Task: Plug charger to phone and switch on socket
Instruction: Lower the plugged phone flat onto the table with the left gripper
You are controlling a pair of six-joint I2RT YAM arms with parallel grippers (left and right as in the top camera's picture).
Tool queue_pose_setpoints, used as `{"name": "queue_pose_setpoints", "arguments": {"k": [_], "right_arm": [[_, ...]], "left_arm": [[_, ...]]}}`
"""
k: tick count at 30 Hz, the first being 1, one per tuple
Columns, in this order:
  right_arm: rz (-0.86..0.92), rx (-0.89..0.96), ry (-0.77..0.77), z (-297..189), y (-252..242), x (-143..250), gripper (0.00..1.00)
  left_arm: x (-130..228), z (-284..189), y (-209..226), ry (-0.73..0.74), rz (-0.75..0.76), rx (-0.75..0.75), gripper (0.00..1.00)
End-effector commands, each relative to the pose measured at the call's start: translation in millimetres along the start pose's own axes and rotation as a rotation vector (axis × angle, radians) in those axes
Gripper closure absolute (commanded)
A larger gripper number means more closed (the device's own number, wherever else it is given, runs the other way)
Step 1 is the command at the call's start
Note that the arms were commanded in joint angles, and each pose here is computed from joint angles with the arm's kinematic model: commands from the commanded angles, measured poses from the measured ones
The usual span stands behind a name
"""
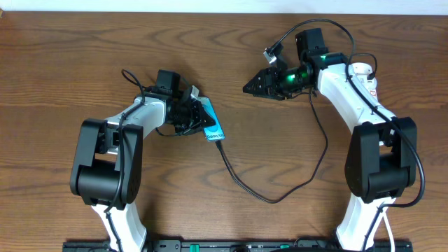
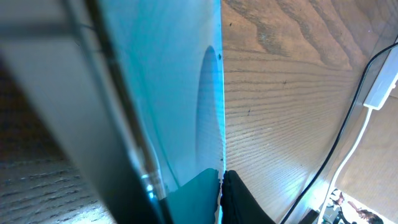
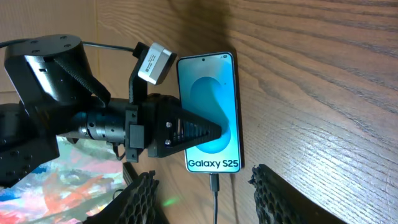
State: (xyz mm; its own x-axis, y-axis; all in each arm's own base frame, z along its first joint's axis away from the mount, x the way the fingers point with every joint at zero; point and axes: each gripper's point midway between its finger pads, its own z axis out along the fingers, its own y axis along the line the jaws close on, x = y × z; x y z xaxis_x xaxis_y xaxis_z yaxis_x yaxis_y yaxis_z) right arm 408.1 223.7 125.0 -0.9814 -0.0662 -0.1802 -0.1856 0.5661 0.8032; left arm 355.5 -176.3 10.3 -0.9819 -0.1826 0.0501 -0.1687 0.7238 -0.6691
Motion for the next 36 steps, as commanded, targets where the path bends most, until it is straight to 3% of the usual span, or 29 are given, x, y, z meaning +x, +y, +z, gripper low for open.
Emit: {"name": "queue_pose_setpoints", "arguments": {"k": [1, 16, 21, 27, 36], "right_arm": [[-0.040, -0.007, -0.005, -3, 10, 0, 0.51], [-0.036, -0.006, -0.002, -3, 9, 1, 0.51], [-0.036, -0.006, -0.002, -3, 9, 1, 0.51], [-0.036, -0.005, -0.002, -3, 9, 1, 0.51], [-0.036, -0.002, -0.003, -3, 8, 1, 0.52]], "left_arm": [[-2, 0, -2, -0.004, 0.026, 0.000, 0.78], [-7, 0, 11, -0.036, 0.023, -0.070, 0.51], [-10, -1, 16, -0.052, 0.023, -0.102, 0.36], [-13, -2, 25, -0.071, 0.019, -0.155, 0.30], [-16, -8, 50, -0.105, 0.003, -0.294, 0.29]]}}
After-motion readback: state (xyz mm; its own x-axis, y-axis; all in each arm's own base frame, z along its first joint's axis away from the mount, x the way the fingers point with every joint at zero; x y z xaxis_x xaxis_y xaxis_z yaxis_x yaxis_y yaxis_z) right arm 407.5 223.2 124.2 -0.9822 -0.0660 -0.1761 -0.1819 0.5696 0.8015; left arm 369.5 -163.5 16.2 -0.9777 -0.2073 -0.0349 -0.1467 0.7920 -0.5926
